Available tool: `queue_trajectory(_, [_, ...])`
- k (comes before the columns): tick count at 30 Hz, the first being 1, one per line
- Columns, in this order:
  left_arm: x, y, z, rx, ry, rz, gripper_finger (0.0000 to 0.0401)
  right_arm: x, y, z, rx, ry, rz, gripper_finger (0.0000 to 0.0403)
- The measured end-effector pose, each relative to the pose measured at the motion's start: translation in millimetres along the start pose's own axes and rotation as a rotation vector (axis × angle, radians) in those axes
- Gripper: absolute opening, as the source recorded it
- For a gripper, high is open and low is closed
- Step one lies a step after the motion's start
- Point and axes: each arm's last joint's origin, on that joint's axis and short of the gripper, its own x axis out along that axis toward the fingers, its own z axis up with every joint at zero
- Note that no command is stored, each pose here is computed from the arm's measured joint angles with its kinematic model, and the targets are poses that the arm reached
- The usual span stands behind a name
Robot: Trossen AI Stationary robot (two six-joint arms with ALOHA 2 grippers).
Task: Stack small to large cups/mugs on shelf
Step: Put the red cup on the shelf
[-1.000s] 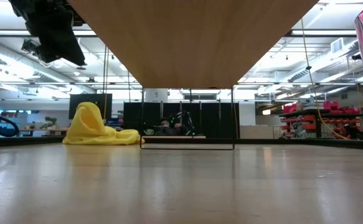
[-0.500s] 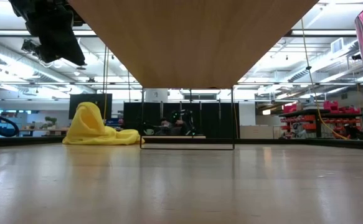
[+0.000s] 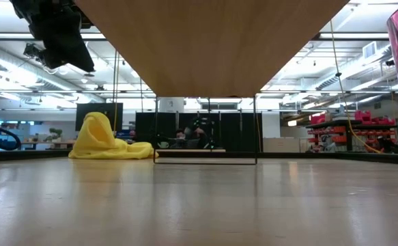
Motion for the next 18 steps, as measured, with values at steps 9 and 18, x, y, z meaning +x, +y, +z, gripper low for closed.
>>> queue_trajectory(9, [0, 0, 0, 0.0, 0.0, 0.0, 0.0046, 0, 0, 0, -0.045, 0.001, 0.0, 0.0011])
queue_trajectory(18, [0, 0, 0, 0.0, 0.0, 0.0, 0.0043, -54, 9, 2, -0.098, 0.067, 0.071, 0.0005])
